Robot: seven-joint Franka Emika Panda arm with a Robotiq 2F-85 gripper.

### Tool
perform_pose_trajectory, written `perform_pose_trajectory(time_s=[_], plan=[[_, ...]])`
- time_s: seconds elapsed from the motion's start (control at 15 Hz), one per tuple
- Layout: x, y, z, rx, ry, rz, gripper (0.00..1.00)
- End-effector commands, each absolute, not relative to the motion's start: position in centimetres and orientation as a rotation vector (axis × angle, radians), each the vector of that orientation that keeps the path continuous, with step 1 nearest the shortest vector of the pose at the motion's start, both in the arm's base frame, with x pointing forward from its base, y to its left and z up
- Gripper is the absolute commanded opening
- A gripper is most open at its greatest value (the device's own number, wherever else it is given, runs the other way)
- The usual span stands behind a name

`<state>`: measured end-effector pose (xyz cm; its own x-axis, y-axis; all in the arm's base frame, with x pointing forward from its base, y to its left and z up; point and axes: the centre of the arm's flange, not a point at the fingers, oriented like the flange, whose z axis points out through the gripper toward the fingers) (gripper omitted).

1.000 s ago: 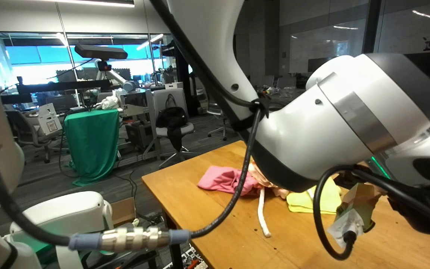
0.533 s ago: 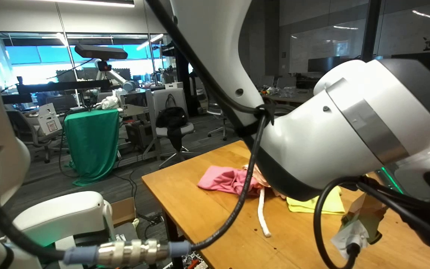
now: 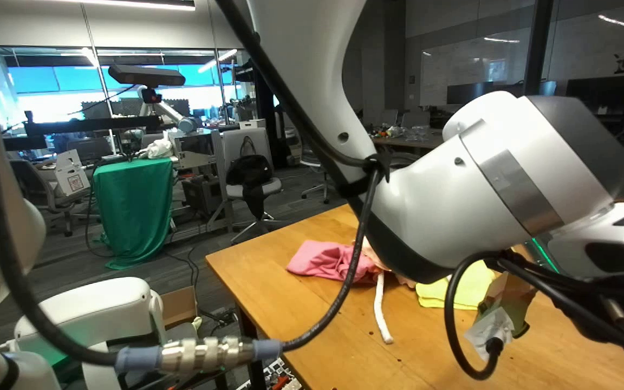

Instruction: Spread the cloths and the objects across the table

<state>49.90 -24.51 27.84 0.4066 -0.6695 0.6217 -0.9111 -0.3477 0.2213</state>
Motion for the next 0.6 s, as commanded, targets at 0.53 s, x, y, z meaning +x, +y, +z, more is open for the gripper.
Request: perform_pose_trajectory(time_s=[0.53], plan=[[50.9, -15.0, 28.2, 2.744, -0.918, 0.399, 1.00]])
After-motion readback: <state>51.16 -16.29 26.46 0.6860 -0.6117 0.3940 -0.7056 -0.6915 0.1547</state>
